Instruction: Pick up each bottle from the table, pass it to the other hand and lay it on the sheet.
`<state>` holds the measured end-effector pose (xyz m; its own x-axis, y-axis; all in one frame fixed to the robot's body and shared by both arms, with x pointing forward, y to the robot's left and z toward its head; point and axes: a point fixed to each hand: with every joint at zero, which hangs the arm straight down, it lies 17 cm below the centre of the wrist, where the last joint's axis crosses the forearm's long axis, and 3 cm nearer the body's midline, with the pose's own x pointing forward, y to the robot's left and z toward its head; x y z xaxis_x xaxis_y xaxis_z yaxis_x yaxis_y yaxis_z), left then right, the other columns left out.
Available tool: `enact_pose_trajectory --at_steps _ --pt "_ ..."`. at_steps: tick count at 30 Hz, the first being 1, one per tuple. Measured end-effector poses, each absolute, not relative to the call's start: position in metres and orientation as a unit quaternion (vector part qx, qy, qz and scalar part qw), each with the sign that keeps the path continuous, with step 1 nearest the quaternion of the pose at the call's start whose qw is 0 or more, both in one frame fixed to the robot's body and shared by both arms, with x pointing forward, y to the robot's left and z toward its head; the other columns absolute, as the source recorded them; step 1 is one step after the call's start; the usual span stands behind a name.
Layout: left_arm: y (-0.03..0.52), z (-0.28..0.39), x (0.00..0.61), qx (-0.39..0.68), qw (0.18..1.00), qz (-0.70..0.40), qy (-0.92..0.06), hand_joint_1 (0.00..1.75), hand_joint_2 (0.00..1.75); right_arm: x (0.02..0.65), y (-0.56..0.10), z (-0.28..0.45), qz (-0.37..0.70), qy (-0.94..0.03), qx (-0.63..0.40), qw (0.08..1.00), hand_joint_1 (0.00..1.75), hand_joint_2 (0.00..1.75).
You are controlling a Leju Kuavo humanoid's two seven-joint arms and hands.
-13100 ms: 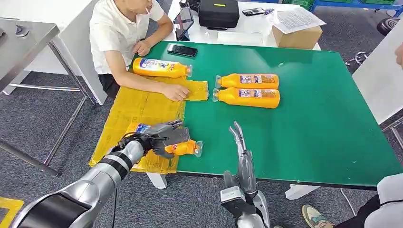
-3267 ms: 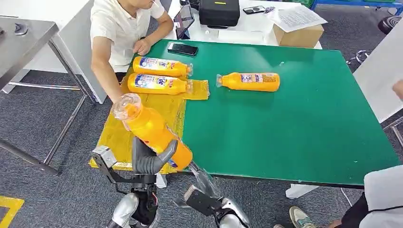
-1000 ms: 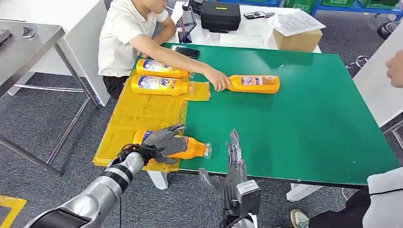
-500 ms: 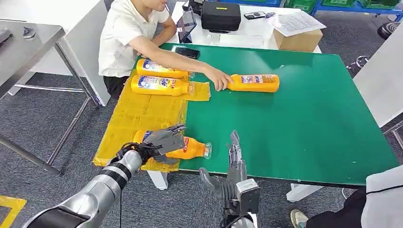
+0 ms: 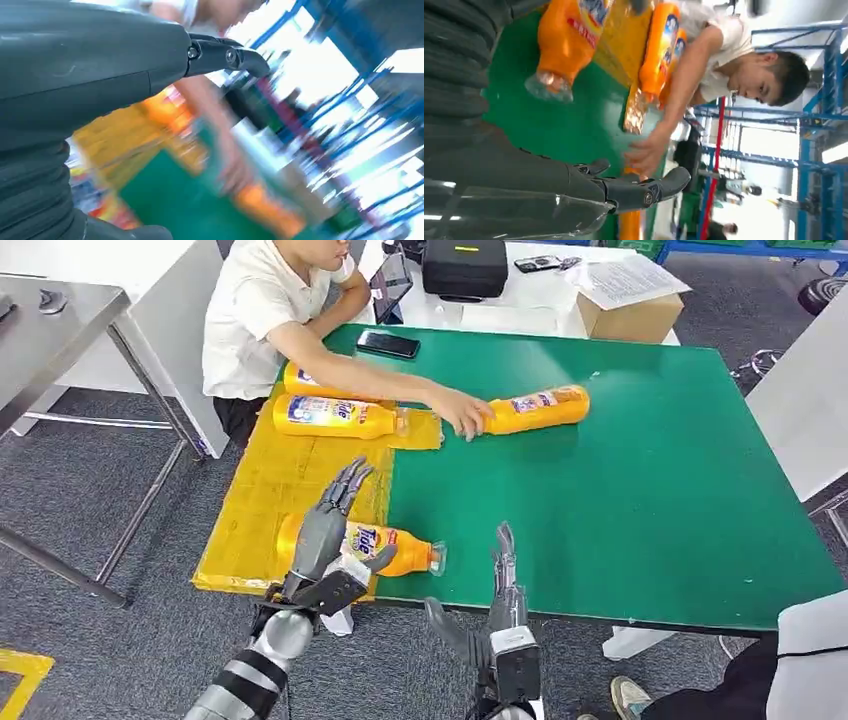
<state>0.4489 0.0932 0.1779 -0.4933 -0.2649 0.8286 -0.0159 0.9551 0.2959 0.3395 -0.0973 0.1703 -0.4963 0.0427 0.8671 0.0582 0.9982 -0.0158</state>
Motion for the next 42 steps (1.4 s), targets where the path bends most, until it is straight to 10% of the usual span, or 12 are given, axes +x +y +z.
enact_pose_trajectory --at_steps 10,15,27,42 --pt "0.089 0.253 0.395 0.122 0.379 -0.066 -0.915 0.0 1.75 0.33 -0.104 0.184 0.136 -0.893 -0.166 0.395 0.0 1.75" --pt "0.085 0.289 0.358 0.167 0.297 -0.065 -0.938 0.0 1.75 0.35 -0.121 0.133 0.358 -0.814 -0.316 0.33 0.0 1.75" --pt "0.082 0.33 0.326 0.264 0.19 -0.116 -0.938 0.0 1.75 0.437 -0.231 0.07 0.479 -0.668 -0.447 0.353 0.0 1.75" --pt "0.075 0.294 0.357 0.105 0.36 -0.018 -0.927 0.0 1.75 0.476 -0.306 0.023 0.552 -0.536 -0.49 0.41 0.0 1.75"
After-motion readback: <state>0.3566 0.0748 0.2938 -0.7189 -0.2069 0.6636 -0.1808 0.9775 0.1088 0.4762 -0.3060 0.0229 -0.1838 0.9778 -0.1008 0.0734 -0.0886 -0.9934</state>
